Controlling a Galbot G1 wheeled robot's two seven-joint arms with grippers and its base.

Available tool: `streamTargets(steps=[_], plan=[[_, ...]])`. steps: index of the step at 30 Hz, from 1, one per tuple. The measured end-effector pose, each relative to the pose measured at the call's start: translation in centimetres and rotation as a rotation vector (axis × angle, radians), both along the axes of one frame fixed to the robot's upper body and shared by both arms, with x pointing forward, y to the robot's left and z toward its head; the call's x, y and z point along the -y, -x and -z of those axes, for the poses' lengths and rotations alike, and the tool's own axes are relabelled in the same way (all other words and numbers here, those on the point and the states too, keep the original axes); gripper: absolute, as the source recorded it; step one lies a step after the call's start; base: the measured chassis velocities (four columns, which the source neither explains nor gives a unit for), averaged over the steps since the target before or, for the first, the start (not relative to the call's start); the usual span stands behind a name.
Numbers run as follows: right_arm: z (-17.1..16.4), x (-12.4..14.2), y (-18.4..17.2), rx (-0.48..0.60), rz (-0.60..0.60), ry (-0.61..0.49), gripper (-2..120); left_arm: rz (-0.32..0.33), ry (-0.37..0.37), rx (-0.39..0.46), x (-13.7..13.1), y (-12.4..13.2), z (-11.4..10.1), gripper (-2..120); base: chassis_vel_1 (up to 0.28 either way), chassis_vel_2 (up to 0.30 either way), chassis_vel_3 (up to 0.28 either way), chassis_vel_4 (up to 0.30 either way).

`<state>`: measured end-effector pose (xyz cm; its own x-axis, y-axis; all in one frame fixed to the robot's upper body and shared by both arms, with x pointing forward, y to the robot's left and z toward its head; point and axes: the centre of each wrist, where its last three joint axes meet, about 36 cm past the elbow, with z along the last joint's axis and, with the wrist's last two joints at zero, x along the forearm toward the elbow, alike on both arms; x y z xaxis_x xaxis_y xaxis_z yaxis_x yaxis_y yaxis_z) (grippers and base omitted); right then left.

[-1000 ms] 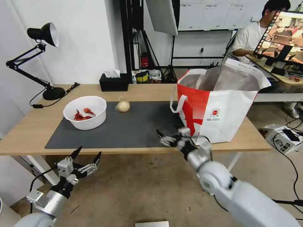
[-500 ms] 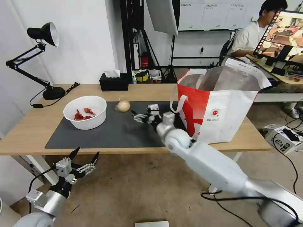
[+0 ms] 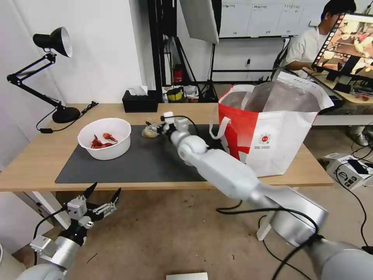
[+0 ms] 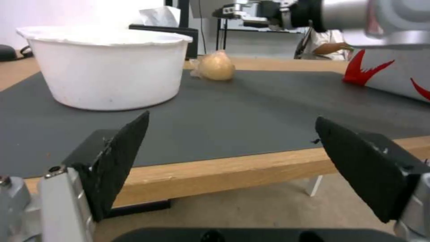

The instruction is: Pick up the trash from the table and place it into the takeout bag.

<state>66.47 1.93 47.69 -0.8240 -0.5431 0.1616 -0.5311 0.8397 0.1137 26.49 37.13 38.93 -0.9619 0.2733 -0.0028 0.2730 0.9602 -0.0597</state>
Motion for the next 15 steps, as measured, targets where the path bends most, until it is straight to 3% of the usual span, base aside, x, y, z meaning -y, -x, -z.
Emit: streamTargets(steps=[7,15], plan=[[-1.5,0.1,-2.4,-0.011,0.011,0.067,100,0.006,0.005,0.002,0.2,-0.2,0.1,100,0.000,0.000,0.000,0.000],[-1.9,1.9,-4.5,-0.042,-0.069,0.136,100,0.019,0.015,0.004,0.9,-0.5,0.4,100,0.000,0.000,0.000,0.000]])
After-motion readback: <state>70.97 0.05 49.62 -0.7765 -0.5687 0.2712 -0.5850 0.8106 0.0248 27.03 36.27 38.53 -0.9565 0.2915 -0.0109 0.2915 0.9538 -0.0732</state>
